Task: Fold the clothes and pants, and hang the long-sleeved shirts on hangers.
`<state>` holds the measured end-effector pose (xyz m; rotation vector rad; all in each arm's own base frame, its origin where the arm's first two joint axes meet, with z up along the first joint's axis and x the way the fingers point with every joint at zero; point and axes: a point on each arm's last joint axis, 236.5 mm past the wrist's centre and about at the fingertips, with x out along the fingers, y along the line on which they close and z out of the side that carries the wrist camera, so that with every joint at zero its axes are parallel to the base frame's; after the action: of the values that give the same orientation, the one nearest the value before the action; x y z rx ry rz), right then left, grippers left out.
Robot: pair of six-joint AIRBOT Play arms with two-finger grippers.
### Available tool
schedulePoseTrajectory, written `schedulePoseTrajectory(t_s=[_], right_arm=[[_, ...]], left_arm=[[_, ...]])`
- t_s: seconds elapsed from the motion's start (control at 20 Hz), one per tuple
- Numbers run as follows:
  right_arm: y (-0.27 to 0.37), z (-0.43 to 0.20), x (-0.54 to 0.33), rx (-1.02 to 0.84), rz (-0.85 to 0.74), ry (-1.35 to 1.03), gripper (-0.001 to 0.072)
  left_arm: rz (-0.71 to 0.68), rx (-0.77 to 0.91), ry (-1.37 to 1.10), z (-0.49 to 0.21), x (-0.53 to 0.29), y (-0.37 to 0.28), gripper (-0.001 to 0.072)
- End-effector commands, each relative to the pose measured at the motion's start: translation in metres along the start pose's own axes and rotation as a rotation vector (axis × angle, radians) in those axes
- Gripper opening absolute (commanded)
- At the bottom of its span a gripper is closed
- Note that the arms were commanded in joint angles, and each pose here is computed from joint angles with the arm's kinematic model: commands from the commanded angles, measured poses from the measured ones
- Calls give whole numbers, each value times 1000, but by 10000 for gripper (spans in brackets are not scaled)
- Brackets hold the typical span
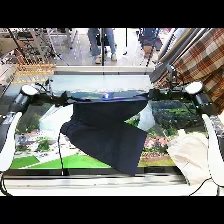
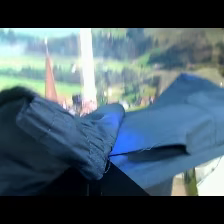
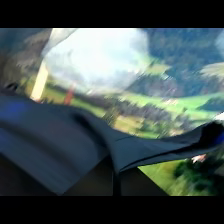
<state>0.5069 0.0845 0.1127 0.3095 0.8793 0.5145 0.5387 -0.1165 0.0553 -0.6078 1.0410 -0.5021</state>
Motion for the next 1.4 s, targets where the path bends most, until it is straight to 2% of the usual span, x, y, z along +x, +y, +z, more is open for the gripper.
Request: schedulePoseTrajectory(t_s=[0.0,0.15,0.25,0.4,0.55,0.6,0.65,0.7,0.75,0.8,0.9,1.05,1.2,1.35], right_arm=[[54,-72,-26,31,138,276,7],[98,-169,-34,114,181,455,7],[122,-244,-37,182,178,565,8],[131,-331,-25,240,116,676,8],[111,-377,-9,232,-6,728,11],[111,-380,-8,234,-4,737,113],[113,-378,-11,206,12,738,373],[111,-367,-12,183,16,706,527],[105,-350,-17,184,4,647,509],[91,-331,-25,192,-33,576,509],[58,-316,-41,311,-105,482,515],[32,-324,-34,462,-114,420,522],[12,-288,-17,416,-138,234,507],[-5,-260,0,371,-148,143,501]], left_arm=[[26,25,197,-29,-37,11,4],[160,10,544,-103,-80,48,4],[289,6,646,-126,-89,75,4],[343,-22,773,-162,-81,91,4],[349,-60,923,-208,-72,97,8],[369,-59,957,-218,-72,103,86],[429,-50,981,-221,-77,114,280],[496,-50,982,-218,-85,124,405],[541,-45,967,-211,-94,130,471],[545,-45,921,-200,-99,129,505],[459,-32,770,-170,-102,106,504],[166,6,448,-109,-88,35,505],[-38,60,279,-76,-88,-21,505],[-169,91,214,-62,-87,-52,504]])
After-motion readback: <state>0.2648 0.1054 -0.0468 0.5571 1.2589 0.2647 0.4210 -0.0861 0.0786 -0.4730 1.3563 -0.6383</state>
